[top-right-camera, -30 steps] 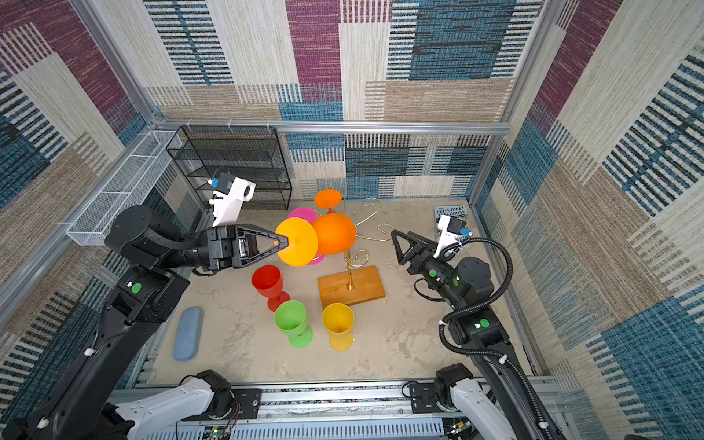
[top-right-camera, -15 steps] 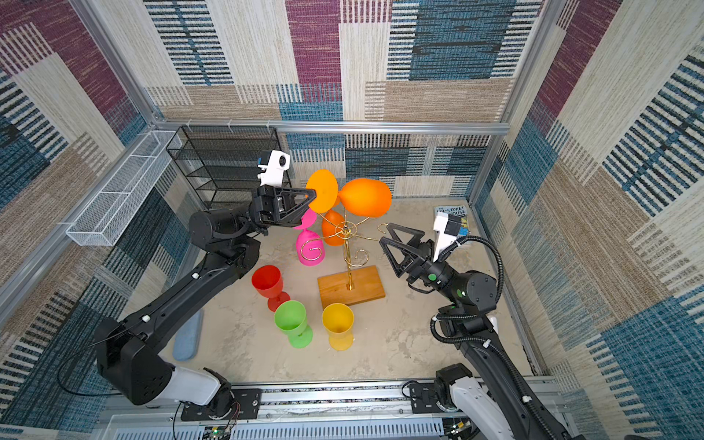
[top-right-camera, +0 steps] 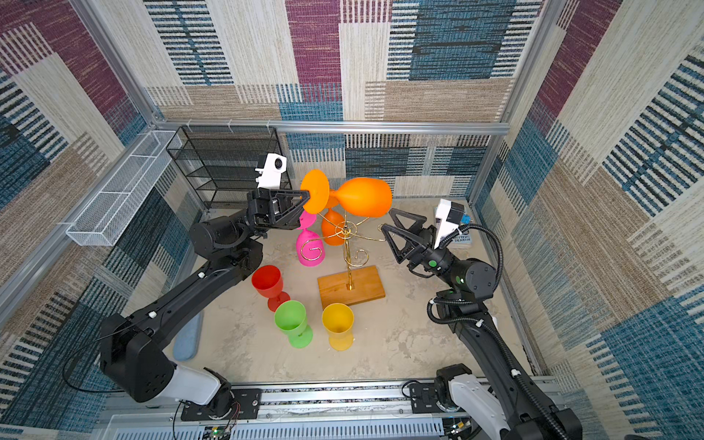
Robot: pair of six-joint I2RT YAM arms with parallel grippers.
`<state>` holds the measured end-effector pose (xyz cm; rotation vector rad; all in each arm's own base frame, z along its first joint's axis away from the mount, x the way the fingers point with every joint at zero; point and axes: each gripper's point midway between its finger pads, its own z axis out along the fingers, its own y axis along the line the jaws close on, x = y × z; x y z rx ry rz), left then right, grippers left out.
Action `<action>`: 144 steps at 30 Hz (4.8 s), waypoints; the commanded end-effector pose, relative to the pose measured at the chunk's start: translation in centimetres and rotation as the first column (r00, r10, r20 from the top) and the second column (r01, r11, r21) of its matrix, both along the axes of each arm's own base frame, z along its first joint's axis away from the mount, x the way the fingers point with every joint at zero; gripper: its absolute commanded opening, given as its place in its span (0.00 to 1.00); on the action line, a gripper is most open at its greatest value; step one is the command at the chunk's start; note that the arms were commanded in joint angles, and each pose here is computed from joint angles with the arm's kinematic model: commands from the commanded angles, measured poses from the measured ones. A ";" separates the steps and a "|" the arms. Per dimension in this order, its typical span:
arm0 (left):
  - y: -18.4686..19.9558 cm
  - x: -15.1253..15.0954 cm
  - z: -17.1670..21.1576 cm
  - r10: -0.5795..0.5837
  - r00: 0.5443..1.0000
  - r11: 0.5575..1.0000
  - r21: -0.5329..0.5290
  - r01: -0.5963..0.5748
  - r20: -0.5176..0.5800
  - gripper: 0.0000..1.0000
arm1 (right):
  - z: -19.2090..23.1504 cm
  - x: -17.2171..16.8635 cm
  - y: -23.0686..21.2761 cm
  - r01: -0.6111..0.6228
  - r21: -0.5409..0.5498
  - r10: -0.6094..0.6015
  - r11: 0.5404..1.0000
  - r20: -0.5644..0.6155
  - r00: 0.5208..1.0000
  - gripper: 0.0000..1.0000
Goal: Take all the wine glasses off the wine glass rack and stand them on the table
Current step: 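Close the right gripper on the orange glass's bowl while the left gripper holds its foot, then carry the orange glass away with the right gripper while the left gripper releases and withdraws, then lower the orange glass upright beside the yellow glass with the right gripper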
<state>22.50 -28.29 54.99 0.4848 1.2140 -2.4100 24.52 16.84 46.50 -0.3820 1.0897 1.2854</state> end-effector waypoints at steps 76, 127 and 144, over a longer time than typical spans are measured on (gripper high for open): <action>-0.4 5.9 -5.8 0.289 0.953 0.923 0.237 -0.304 0.096 0.72 | -3.1 0.5 -12.0 0.541 -0.542 -0.765 0.643 -0.429 0.480 0.00; 6.1 2.1 -7.9 0.549 0.709 0.597 0.387 -0.703 0.443 0.75 | -29.4 -7.3 1.1 -0.483 -0.756 -0.719 0.442 -0.620 0.312 0.00; 5.9 2.5 -8.5 0.543 0.724 0.605 0.400 -0.688 0.424 0.75 | -29.1 -6.9 2.5 -0.498 -0.751 -0.696 0.433 -0.630 0.345 0.29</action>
